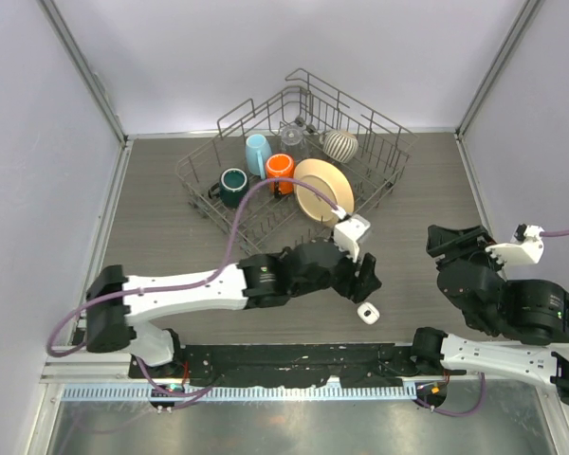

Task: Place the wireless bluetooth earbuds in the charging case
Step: Reset both arms

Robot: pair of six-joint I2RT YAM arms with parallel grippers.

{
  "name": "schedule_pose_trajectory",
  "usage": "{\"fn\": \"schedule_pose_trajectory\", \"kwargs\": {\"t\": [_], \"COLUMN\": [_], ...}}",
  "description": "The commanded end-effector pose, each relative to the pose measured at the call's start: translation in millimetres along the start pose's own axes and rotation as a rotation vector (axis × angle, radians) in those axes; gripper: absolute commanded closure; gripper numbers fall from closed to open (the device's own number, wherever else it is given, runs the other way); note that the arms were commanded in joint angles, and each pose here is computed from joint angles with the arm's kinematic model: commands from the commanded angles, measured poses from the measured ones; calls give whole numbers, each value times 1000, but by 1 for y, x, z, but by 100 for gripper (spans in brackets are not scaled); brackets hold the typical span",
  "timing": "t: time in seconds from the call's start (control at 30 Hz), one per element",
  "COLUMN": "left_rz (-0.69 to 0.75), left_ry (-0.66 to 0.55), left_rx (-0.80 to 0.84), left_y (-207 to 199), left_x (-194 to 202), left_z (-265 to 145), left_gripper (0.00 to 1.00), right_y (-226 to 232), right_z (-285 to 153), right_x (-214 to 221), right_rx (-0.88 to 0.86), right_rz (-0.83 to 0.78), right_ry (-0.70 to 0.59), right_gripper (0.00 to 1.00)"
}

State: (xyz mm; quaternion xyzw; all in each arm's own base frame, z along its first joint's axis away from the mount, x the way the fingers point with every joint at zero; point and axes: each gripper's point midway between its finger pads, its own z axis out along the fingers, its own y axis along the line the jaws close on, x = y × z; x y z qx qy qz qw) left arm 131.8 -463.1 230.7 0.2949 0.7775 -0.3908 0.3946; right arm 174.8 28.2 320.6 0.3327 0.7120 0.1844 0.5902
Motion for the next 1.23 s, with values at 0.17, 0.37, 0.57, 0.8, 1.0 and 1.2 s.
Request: {"fn": "schedule_pose_trajectory", "kwargs": {"t": [0.17, 0.37, 0.57, 0.8, 1.0, 1.2], "left_rz": [-17, -17, -72, -130, -176, -160], "left_ry": [-260, -380, -408, -464, -577, -611], "left_rx": [-58, -187, -428, -564, -596, -708], "left_y": [17, 47, 89, 118, 136, 160], "left_x": [-69, -93, -97, -96, -100, -94], "left_z": [-92, -148, -176, -219, -266, -300], "left_gripper": [0, 0, 0, 0, 0, 0], "right_y": [-3, 6, 37, 46, -9, -89], "right_z": [12, 15, 30, 100, 152, 154], "right_x": [2, -5, 17, 2, -48, -51], "right_rx": [96, 148, 159, 233, 336, 482], "right_rz": [-256, -420, -531, -605, -402, -274], "right_ry": [-116, -126, -103, 16, 62, 98], "right_gripper": [41, 38, 32, 30, 30, 30]}}
